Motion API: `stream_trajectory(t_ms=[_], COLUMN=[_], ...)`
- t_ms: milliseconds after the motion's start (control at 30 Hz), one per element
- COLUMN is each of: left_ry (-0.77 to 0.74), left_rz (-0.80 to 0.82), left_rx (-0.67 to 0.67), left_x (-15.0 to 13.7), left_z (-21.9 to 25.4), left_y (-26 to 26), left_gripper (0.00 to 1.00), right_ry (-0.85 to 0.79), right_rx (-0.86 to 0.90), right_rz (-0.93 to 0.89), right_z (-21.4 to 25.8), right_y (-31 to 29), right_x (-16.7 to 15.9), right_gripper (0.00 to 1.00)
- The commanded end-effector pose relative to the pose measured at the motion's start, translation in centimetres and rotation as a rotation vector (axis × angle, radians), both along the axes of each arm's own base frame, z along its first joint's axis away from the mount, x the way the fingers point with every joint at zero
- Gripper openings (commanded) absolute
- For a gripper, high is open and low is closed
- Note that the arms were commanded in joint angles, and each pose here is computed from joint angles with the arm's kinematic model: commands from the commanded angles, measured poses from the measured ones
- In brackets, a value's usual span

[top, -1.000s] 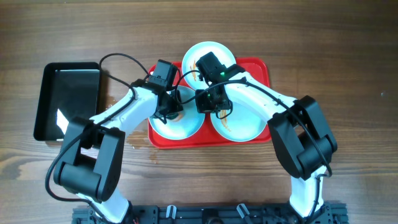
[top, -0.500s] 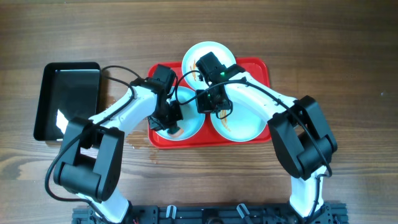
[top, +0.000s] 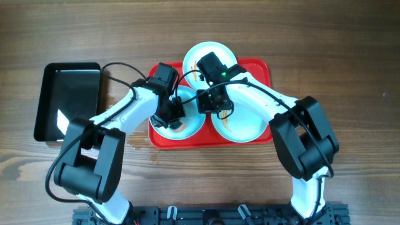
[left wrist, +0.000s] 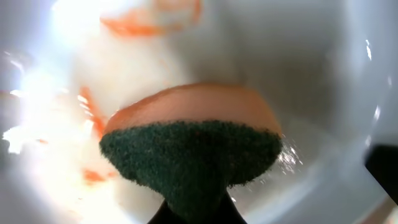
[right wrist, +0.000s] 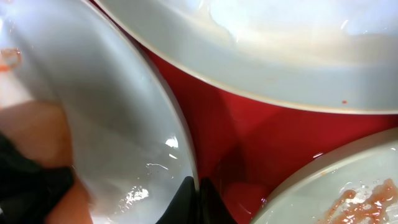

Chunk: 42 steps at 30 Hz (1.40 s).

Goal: Clean dirty plates on tray and stack at the side

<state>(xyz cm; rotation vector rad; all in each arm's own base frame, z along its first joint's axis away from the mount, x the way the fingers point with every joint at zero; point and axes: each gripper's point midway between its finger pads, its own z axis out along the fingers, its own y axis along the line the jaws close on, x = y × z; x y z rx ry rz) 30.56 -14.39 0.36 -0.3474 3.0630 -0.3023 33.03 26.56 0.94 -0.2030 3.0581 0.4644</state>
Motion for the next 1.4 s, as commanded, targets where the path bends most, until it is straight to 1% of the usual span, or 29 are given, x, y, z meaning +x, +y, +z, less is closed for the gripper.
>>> stream_trajectory(t_ms=[0, 100, 233, 367, 500, 600, 667, 767, 833, 933, 1200, 1367], left_ry=[-0.052, -0.084, -0.068, -0.023, 0.038, 0.054, 0.058, 0.023, -0.009, -0.103, -0.212, -0.238], left_rz=[0.021, -0.027, -0.024, 0.001, 0.038, 0.067, 0.052, -0.020, -0.028, -0.053, -0.117, -0.091], left_rx=[0.182, 0.196, 0.208, 0.275, 0.294, 0.294, 0.252, 0.137, 0.100, 0.044, -0.043, -0.061], left_x=[0.3, 0.1, -0.6, -1.5, -2.6, -2.8, -2.9, -2.3, -1.9, -0.6, 1.2, 2.5], left_z=[-1.3, -2.4, -3.0, -3.0, -3.0, -2.6, -2.0, -0.4, 0.6, 2.4, 3.2, 2.4], left_y=[3.4, 3.8, 4.3, 6.3, 8.0, 9.0, 8.5, 6.2, 5.3, 3.6, 0.0, -0.8], left_gripper=[0.04, 0.04, 0.04, 0.04, 0.04, 0.04, 0.04, 0.04, 0.04, 0.04, 0.04, 0.04], right_ry=[0.038, 0.038, 0.039, 0.047, 0.047, 0.046, 0.046, 0.041, 0.040, 0.040, 0.037, 0.044], right_rx=[0.005, 0.005, 0.004, -0.003, -0.002, -0.002, -0.002, 0.002, 0.002, 0.003, 0.005, 0.011], right_rz=[0.005, 0.005, 0.005, 0.005, 0.005, 0.005, 0.005, 0.005, 0.005, 0.005, 0.004, 0.002], right_z=[-1.0, -1.0, -1.0, -1.1, -1.1, -1.1, -1.1, -1.0, -1.0, -1.0, -1.0, -1.0], right_y=[0.2, 0.2, 0.2, 0.1, 0.1, 0.1, 0.1, 0.2, 0.2, 0.2, 0.3, 0.3], right_x=[-0.7, -0.7, -0.7, -0.9, -0.9, -0.9, -0.9, -0.8, -0.7, -0.8, -0.7, -0.8], right_gripper=[0.04, 0.04, 0.04, 0.04, 0.04, 0.04, 0.04, 0.04, 0.04, 0.04, 0.04, 0.04])
